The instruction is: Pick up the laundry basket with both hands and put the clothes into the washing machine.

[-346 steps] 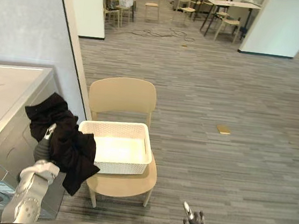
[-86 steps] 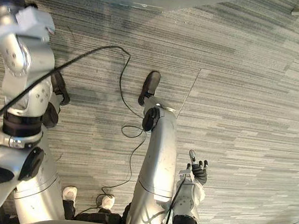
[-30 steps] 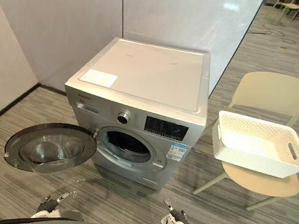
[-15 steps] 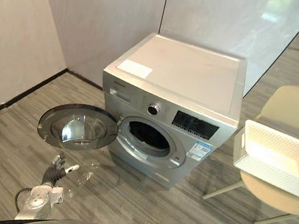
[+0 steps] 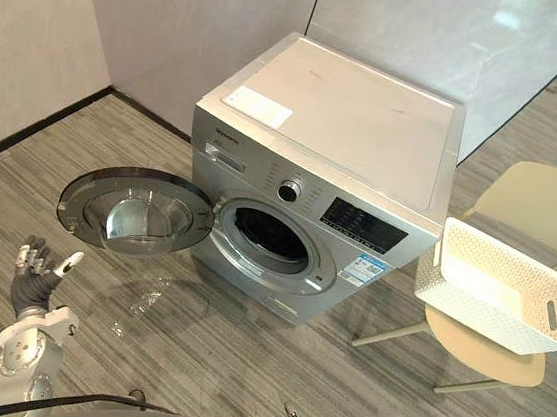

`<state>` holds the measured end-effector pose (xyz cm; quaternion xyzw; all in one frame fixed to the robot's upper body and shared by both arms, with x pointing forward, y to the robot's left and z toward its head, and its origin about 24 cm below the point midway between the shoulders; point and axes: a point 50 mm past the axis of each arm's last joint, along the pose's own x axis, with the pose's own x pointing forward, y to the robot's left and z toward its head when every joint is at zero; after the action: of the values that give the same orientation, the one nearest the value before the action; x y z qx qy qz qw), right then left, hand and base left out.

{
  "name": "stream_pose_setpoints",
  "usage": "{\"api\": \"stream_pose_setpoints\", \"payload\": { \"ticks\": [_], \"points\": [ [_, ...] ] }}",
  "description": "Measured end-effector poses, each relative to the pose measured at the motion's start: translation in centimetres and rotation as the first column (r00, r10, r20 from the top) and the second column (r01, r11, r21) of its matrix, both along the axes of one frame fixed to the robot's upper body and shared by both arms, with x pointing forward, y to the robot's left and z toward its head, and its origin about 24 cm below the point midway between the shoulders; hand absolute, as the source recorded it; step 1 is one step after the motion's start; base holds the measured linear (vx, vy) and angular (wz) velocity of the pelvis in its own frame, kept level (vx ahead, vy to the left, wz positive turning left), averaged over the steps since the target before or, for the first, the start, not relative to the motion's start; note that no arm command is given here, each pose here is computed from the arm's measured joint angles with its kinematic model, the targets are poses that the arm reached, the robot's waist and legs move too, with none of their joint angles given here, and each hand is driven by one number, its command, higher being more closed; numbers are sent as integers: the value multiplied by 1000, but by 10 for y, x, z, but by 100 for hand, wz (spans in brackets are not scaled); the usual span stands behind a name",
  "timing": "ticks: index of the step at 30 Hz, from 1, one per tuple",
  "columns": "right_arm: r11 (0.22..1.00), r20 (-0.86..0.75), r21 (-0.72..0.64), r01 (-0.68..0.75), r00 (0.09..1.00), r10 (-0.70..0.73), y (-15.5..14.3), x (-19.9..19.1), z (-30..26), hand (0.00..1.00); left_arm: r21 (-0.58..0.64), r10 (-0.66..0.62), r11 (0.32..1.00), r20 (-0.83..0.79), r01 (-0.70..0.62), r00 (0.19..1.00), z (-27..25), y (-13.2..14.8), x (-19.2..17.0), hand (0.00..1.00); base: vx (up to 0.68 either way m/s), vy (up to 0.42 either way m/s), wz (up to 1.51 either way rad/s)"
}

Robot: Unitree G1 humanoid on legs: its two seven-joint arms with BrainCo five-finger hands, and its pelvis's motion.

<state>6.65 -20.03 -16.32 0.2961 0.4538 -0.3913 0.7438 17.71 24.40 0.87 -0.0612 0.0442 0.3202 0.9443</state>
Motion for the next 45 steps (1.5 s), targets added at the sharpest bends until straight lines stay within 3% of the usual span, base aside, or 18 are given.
{"api": "stream_pose_setpoints", "payload": {
  "ticks": [5, 9, 12, 16, 20, 27, 34, 36, 45],
  "points": [
    [999, 10, -31, 30, 999, -30, -18, -3, 2, 0, 155, 73, 986, -21, -69, 997, 13, 32, 13, 0, 32, -5, -14],
    [997, 25, -42, 62, 998, -61, -31, -3, 5, 0, 254, 174, 955, -60, -154, 983, 28, 90, 32, 0, -86, 50, -20],
    [995, 13, -34, 91, 996, -91, -36, -5, 4, 0, 376, 251, 898, -11, -229, 968, 75, 138, 52, 0, -137, 35, -9],
    [995, 61, -46, 84, 995, -81, -44, 10, 8, 0, 480, 276, 829, 91, -285, 957, 152, 169, 88, 0, -182, 27, -4],
    [996, 137, -54, 69, 989, -61, -43, 29, 15, 0, 552, 181, 791, 199, -263, 963, 222, 154, 124, 0, -183, 26, -3],
    [998, 354, -56, -22, 934, 40, -21, 76, 38, 0, 622, -31, 751, 369, -222, 929, 328, 95, 164, 0, -67, -2, -16],
    [999, 382, -48, -13, 924, 31, -19, 79, 41, 0, 549, -151, 834, 315, -50, 937, 332, 77, 188, 0, 59, 42, -18],
    [999, 376, -48, -14, 926, 31, -18, 77, 41, 0, 518, -129, 851, 372, -90, 919, 338, 80, 185, 0, 113, 88, -28],
    [999, 363, -49, -17, 931, 34, -19, 72, 39, 0, 472, -130, 880, 328, -43, 936, 305, 75, 196, 0, 101, 116, -7]
  ]
}}
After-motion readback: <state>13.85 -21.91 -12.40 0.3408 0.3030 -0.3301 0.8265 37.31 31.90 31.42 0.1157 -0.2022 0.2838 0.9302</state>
